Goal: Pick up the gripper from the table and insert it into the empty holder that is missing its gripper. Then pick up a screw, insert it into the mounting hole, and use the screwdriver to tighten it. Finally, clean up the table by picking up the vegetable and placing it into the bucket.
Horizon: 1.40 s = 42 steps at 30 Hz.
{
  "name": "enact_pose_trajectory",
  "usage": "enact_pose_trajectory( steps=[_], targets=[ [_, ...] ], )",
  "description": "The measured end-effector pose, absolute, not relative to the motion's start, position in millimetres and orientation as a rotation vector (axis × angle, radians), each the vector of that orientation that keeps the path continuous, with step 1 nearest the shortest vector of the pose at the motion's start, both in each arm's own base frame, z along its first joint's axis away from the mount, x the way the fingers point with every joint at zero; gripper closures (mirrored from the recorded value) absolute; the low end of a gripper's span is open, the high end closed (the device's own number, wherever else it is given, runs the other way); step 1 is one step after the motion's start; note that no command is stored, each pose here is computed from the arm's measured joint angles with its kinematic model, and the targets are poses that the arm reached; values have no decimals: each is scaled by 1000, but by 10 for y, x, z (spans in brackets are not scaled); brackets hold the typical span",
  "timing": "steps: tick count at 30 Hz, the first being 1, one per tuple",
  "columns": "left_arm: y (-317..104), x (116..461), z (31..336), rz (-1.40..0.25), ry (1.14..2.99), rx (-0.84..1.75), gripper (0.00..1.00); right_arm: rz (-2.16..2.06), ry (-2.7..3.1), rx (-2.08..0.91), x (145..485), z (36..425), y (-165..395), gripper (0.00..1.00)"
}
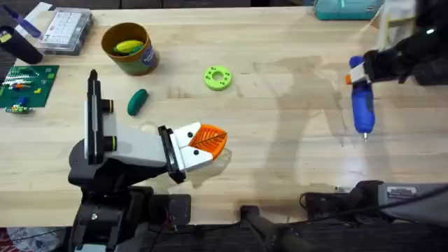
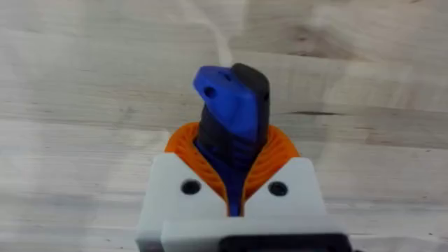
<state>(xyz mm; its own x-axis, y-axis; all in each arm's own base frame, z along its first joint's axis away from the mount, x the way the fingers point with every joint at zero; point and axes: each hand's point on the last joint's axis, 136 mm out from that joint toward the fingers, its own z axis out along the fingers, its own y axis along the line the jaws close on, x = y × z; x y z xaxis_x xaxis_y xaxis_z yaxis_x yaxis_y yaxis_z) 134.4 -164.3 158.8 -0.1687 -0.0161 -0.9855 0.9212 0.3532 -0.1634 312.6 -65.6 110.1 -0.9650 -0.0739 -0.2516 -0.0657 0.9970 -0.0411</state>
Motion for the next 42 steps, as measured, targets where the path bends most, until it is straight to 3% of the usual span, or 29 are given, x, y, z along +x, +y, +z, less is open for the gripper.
enact_pose_trajectory(
  steps=[23,42],
  targets=[
    [-1643,1344,1588,-1046,1492,862,988,123,2234,-257,3580,3135,-199,950],
    [-1643,1344,1588,-1046,1492,862,988,390,1826,-512,3591,4321,1104,950]
  ],
)
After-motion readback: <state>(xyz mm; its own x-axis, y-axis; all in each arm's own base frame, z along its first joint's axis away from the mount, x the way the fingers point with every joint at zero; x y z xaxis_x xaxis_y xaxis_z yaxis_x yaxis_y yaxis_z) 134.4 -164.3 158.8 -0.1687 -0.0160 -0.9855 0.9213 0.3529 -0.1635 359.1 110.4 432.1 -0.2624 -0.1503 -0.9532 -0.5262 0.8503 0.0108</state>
